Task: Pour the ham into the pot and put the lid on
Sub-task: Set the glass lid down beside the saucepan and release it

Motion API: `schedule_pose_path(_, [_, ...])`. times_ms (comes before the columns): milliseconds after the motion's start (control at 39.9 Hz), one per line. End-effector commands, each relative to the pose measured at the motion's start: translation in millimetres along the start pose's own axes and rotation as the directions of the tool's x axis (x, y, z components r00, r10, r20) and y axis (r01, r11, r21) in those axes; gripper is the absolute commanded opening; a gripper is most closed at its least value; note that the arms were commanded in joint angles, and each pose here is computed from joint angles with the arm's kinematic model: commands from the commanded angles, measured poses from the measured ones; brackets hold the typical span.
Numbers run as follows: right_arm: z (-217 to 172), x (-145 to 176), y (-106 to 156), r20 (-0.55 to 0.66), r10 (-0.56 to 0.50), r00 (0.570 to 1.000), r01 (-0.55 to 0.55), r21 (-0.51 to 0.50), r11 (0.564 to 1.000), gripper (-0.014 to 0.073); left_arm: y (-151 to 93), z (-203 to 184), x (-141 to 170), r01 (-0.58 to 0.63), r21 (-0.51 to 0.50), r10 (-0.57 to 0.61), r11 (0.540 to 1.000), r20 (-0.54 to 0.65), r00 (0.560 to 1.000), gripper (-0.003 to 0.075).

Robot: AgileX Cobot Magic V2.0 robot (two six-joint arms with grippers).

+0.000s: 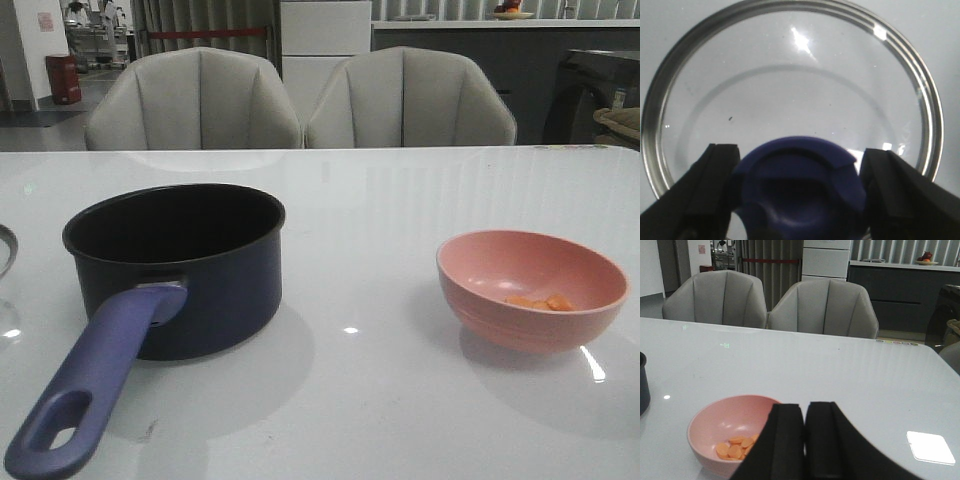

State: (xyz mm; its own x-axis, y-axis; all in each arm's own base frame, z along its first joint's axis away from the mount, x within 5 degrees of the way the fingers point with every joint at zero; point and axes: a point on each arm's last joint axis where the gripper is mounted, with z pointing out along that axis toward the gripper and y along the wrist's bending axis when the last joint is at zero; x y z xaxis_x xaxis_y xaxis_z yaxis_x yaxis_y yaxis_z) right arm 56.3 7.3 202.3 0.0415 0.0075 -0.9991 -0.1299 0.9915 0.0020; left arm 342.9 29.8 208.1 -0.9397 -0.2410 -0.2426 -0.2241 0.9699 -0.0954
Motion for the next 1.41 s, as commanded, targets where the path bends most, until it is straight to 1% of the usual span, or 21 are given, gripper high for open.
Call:
schedule_pose_path(0, [-2, -5, 0, 0.093, -0.013, 0.996, 0.013, 0.002, 1.0, 0.016, -3, -8, -8, 0.006, 0.019, -0.007, 1.0, 0.075, 0.997, 0.0189])
schedule_pose_path(151, [-2, -5, 0, 0.093, -0.013, 0.996, 0.013, 0.002, 1.0, 0.016, -2, 10, -8, 0.009, 0.012, -0.01, 1.0, 0.025, 1.0, 0.0192])
schedule_pose_path(251, [-2, -5, 0, 0.093, -0.013, 0.996, 0.013, 0.002, 1.0, 0.016, -1, 19, -6, 0.011, 0.007, -0.011, 1.0, -0.014, 1.0, 0.0209])
schedule_pose_path(351, [-2, -5, 0, 0.093, -0.013, 0.996, 0.013, 0.002, 1.0, 0.016, -2, 24, -5, -0.009, 0.004, 0.01, 1.0, -0.029, 1.0, 0.0209])
schedule_pose_path(703, [-2, -5, 0, 0.093, -0.013, 0.996, 0.013, 0.002, 1.0, 0.016, -24, 26, -2, -0.087, 0.011, 0.087, 0.996, -0.024, 0.996, 0.0213])
schedule_pose_path(778, [-2, -5, 0, 0.093, -0.013, 0.996, 0.013, 0.002, 1.0, 0.016, -27, 26, -2, -0.102, 0.008, 0.102, 0.995, -0.023, 0.995, 0.0251])
schedule_pose_path(828, [-2, -5, 0, 0.093, -0.013, 0.996, 0.013, 0.002, 1.0, 0.016, -29, 26, -1, -0.11, 0.006, 0.11, 0.994, -0.023, 0.994, 0.0311])
schedule_pose_path(878, [-2, -5, 0, 0.093, -0.013, 0.996, 0.013, 0.002, 1.0, 0.016, -29, 26, -1, -0.113, 0.005, 0.113, 0.994, -0.027, 0.993, 0.0391])
schedule_pose_path(903, [-2, -5, 0, 0.093, -0.013, 0.996, 0.013, 0.002, 1.0, 0.016, -29, 26, -1, -0.113, 0.005, 0.113, 0.994, -0.028, 0.993, 0.0454])
schedule_pose_path(1004, [-2, -5, 0, 0.093, -0.013, 0.996, 0.013, 0.002, 1.0, 0.016, -29, 26, 1, -0.113, 0.004, 0.113, 0.994, -0.043, 0.993, 0.0617])
schedule_pose_path(1029, [-2, -5, 0, 0.093, -0.013, 0.996, 0.013, 0.002, 1.0, 0.016, -29, 26, 1, -0.115, 0.002, 0.115, 0.993, -0.045, 0.992, 0.0644])
schedule_pose_path(1079, [-2, -5, 0, 0.093, -0.013, 0.996, 0.013, 0.002, 1.0, 0.016, -28, 26, 1, -0.124, -0.004, 0.124, 0.992, -0.044, 0.991, 0.0662])
schedule_pose_path(1229, [-2, -5, 0, 0.093, -0.013, 0.996, 0.013, 0.002, 1.0, 0.016, -28, 24, 0, -0.13, -0.01, 0.129, 0.991, -0.06, 0.99, 0.0659])
schedule_pose_path(1380, [-2, -5, 0, 0.093, -0.013, 0.996, 0.013, 0.002, 1.0, 0.016, -29, 10, 0, -0.132, -0.006, 0.132, 0.991, -0.036, 0.991, 0.066])
